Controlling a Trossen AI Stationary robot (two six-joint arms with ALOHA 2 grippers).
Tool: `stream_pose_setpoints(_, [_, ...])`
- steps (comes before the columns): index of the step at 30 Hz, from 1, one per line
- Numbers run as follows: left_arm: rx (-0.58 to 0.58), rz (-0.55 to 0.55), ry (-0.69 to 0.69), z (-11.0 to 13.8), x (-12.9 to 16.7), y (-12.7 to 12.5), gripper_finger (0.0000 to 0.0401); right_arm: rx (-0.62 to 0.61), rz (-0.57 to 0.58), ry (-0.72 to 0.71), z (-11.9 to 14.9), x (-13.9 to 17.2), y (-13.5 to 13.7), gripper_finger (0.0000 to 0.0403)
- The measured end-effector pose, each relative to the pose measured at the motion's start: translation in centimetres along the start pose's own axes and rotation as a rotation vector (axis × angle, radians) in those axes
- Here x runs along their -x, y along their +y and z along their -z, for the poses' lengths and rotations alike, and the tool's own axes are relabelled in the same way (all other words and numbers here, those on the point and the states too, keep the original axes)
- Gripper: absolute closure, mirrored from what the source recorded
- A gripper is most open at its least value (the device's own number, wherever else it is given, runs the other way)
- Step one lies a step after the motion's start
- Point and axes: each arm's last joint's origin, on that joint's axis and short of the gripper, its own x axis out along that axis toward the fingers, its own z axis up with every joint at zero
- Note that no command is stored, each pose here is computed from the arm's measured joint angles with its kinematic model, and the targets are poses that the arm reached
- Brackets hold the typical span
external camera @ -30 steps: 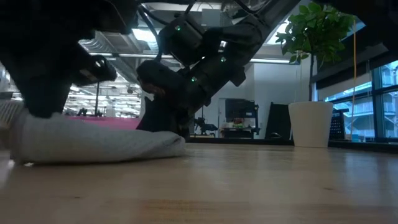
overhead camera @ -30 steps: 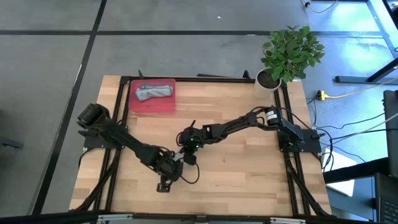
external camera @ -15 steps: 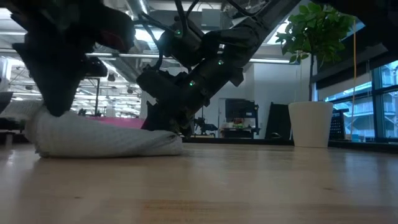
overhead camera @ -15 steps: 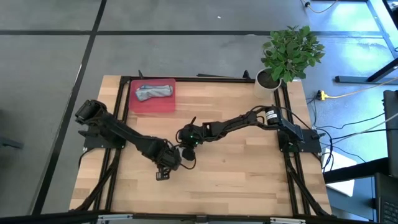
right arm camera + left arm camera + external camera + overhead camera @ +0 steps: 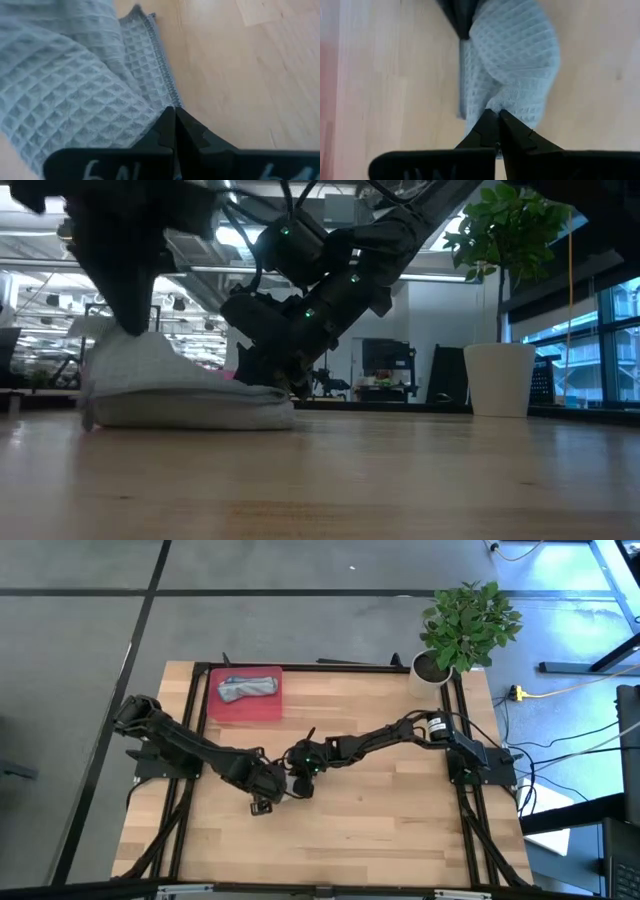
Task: Roll microfiber towels into tight, uniform cylinder then place into a basket
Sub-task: Roll the gray towel
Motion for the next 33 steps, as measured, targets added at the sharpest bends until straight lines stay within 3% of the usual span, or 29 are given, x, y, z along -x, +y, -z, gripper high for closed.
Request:
stream_pose_setpoints(16, [-0.019, -0.119, 0.113, -1.5, -4.3, 2.4, 0.0401, 0.021, -0.019, 0.010, 0.3, -0.1, 0.7, 0.0398])
stream_pose_setpoints(27, [-0.010, -0.082, 0.089, 0.2, -7.3, 2.7, 0.0401, 0.022, -0.030, 0.014, 0.2, 0.0, 0.6, 0.0398])
stream_pose_setpoints(33, [-0.008, -0.079, 0.091, 0.4, -7.7, 2.8, 0.0401, 0.007, -0.133, 0.037, 0.1, 0.0, 0.1, 0.0376])
